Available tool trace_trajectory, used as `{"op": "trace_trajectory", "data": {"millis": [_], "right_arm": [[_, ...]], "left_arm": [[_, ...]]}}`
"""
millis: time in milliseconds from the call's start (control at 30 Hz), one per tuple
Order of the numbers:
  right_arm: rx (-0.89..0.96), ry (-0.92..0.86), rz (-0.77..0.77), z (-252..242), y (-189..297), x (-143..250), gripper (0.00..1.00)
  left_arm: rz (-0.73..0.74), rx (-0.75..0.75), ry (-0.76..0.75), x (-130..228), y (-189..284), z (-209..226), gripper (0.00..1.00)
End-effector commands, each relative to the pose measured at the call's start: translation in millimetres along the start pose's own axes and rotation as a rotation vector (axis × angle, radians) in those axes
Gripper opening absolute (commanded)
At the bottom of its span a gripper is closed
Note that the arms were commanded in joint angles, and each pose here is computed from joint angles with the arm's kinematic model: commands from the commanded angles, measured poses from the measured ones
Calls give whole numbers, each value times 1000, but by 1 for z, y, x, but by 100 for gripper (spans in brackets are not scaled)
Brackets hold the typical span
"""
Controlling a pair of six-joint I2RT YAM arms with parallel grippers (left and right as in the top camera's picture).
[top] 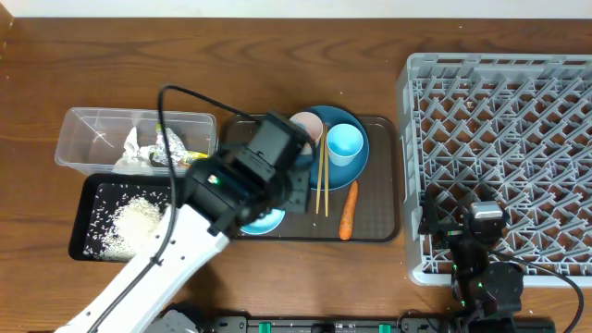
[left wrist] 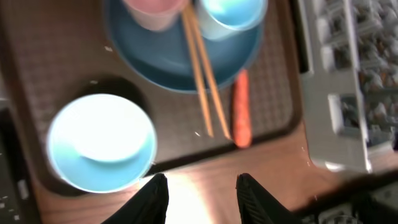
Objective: Sort waste into correct bins and load items into the dishwasher rack
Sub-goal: 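Carry the empty bowl back and set it on the brown tray, then move left gripper to the orange carrot and grasp it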
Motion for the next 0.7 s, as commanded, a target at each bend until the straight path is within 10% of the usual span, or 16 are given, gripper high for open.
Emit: {"op": "trace_trajectory", "data": {"millis": [0,667], "right_arm": [[18,-7,3,-3,0,1,99],[18,-7,3,-3,0,1,99]], "left_arm": [[2,-13,-18,9,-2,-18,40],[171,-170,-165,59,-144,-89,40]]}}
Point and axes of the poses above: each gripper's point midway between its finger pads, its own y axis back along the fingers, its own z axis along the line the jaws close on, x = y × z, the point moved 3 cm from there along y, back along the fingers, and after that the axes turned 1 degree about -y, right-handed, at the moved point
